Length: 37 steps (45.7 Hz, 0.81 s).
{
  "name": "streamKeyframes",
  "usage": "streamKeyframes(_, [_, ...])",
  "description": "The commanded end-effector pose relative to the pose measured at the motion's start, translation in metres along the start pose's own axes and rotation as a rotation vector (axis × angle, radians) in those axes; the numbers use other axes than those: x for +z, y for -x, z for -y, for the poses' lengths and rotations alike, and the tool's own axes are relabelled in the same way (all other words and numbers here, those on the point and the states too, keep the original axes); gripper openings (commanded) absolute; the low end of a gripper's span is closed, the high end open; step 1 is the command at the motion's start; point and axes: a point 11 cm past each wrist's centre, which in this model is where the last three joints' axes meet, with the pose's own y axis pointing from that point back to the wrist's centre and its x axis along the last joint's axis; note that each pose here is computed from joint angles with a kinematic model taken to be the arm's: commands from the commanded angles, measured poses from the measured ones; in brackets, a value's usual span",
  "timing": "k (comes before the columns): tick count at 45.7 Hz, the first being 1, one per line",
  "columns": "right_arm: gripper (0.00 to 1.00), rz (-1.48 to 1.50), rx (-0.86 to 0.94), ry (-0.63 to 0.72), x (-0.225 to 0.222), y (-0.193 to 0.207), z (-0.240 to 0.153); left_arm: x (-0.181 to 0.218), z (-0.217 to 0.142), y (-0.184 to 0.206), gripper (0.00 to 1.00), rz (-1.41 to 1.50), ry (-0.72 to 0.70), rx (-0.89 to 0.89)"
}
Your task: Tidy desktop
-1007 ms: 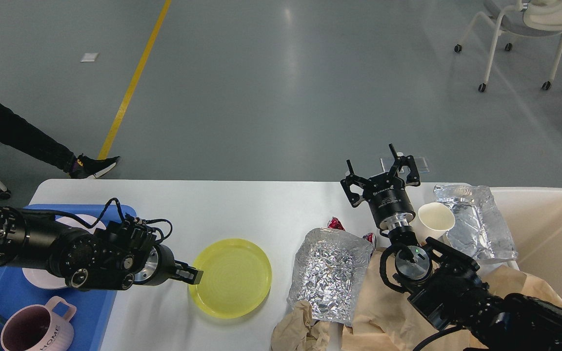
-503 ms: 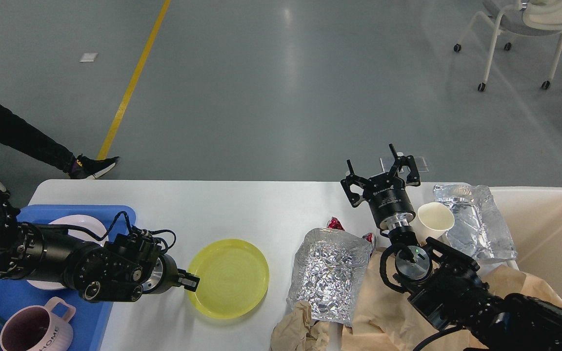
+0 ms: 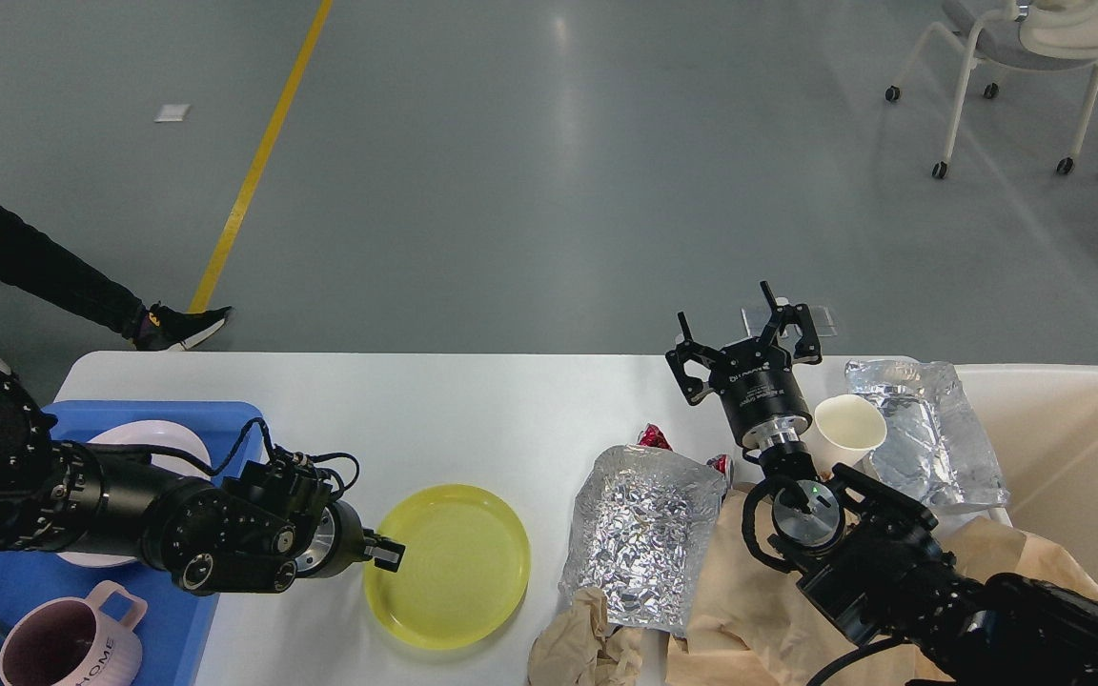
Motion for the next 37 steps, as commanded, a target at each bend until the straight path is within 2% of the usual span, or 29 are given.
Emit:
streamKeyframes(1, [1.0,0.0,0.0,0.0,0.0,0.0,0.0,-0.016,-0.018,-0.012,0.0,-0.019,-0.002,-0.013])
streamKeyframes(8, [1.0,0.0,0.0,0.0,0.0,0.0,0.0,-0.031,-0.064,-0.039,0.0,-0.046,0.02,-0.017])
streamKeyframes(17, [1.0,0.0,0.0,0.0,0.0,0.0,0.0,-0.071,-0.15,-0.094,0.0,-0.111,0.034,0.04])
streamKeyframes(21, [1.0,0.0,0.0,0.0,0.0,0.0,0.0,-0.079,-0.176,-0.11,0.0,-0.138,0.056,0.061])
streamKeyframes(28, [1.0,-0.002,0.002,-0.001,0.0,-0.001,0.0,-0.088,-0.186,-0.113,0.0,-0.153,0.057,0.073])
streamKeyframes(37, [1.0,-0.002,0.002,-0.001,0.0,-0.001,0.0,-0.079,-0.188,-0.116,0.02,-0.143,0.078,0.078])
